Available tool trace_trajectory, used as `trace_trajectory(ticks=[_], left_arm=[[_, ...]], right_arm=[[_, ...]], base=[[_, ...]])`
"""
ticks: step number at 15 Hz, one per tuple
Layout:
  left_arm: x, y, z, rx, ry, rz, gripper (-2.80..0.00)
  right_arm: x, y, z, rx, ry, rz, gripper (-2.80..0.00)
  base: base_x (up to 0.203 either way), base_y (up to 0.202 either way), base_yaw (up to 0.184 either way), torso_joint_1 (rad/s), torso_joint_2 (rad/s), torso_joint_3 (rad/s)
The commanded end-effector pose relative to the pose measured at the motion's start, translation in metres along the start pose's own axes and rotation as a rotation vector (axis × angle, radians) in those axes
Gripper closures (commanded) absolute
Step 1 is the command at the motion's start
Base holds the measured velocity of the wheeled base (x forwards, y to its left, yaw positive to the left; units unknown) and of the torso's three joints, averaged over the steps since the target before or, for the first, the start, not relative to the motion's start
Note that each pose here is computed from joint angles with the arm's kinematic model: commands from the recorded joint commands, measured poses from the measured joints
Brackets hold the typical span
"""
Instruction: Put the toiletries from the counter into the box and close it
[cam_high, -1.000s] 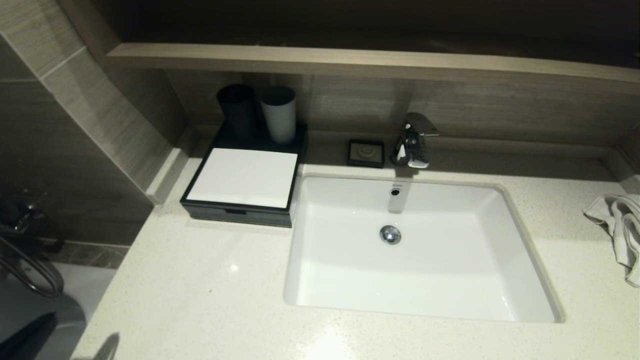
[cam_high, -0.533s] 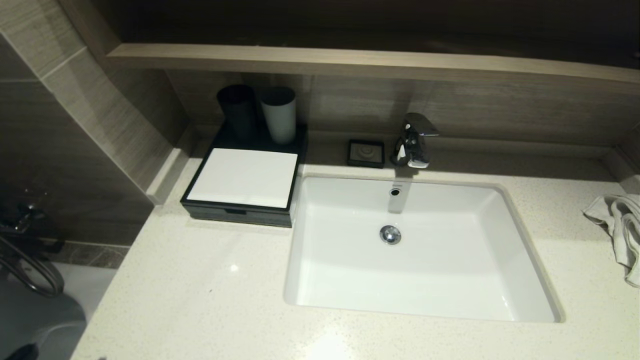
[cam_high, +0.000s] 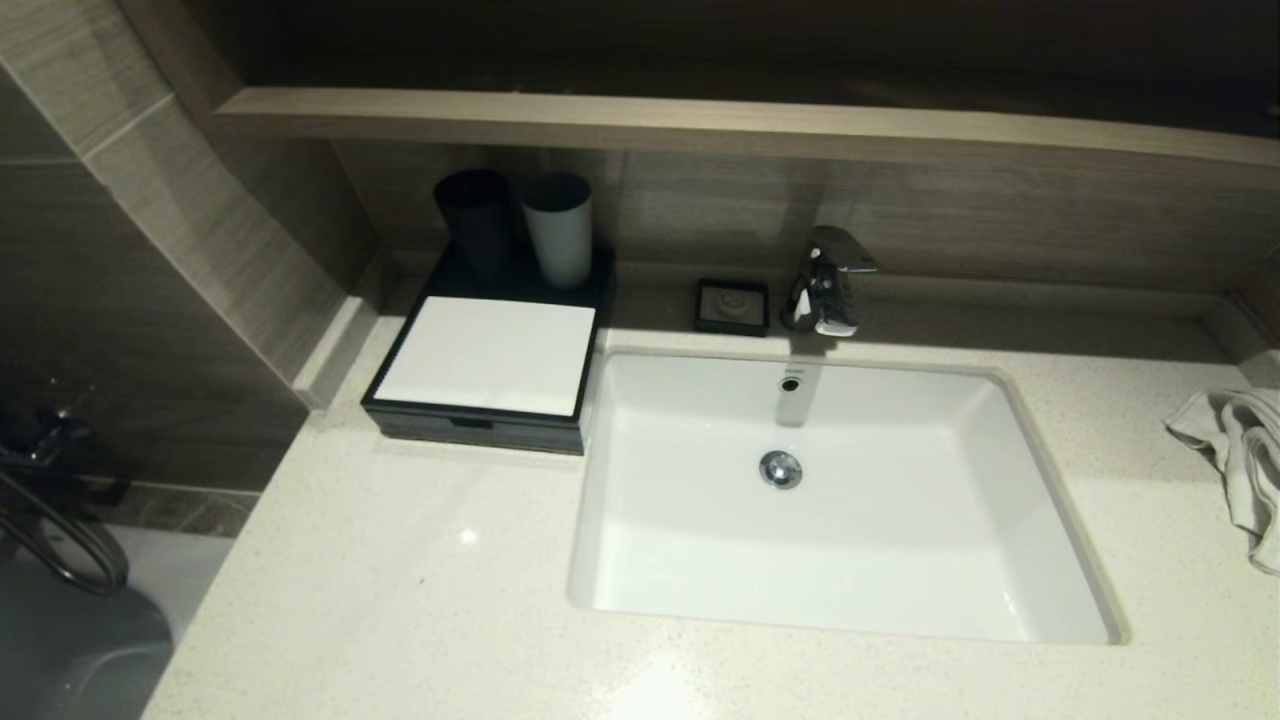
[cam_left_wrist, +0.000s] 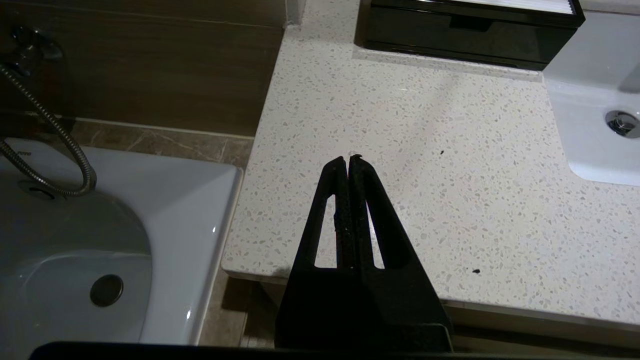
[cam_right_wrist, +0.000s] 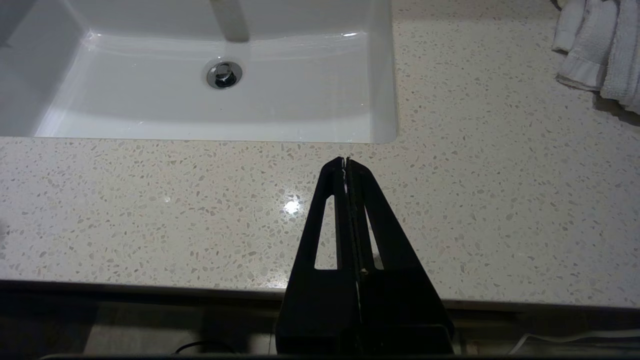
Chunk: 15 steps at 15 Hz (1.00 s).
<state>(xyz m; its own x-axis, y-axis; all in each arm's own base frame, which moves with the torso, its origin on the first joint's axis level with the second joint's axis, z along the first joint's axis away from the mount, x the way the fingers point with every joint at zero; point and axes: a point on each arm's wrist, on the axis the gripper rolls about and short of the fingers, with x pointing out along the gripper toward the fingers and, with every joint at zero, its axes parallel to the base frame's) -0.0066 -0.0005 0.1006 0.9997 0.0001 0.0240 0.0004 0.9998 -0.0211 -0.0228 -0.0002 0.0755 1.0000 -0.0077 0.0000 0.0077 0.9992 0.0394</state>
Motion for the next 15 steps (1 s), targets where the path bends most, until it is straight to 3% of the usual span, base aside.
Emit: trace_trajectory(ticks=[1,9,15], left_arm=[[-0.004,0.000,-0.004,0.007,-0.017,-0.009,0.00],[-0.012,0.000,-0.009,0.047,-0.057,-0.018,0.00],[-0.015,0.000,-0.020,0.057,-0.002,-0.005,0.00]], right_arm=[[0.000,0.000,0.000,0.001,0.002,0.000,0.00],[0.000,0.000,0.000,0.001,0.002,0.000,0.00],[0.000,0.000,0.000,0.001,0.002,0.000,0.00]], base=[[0.000,0.000,0.000,0.000,0.00,0.000],[0.000,0.000,0.000,0.000,0.00,0.000],[0.000,0.000,0.000,0.000,0.00,0.000]])
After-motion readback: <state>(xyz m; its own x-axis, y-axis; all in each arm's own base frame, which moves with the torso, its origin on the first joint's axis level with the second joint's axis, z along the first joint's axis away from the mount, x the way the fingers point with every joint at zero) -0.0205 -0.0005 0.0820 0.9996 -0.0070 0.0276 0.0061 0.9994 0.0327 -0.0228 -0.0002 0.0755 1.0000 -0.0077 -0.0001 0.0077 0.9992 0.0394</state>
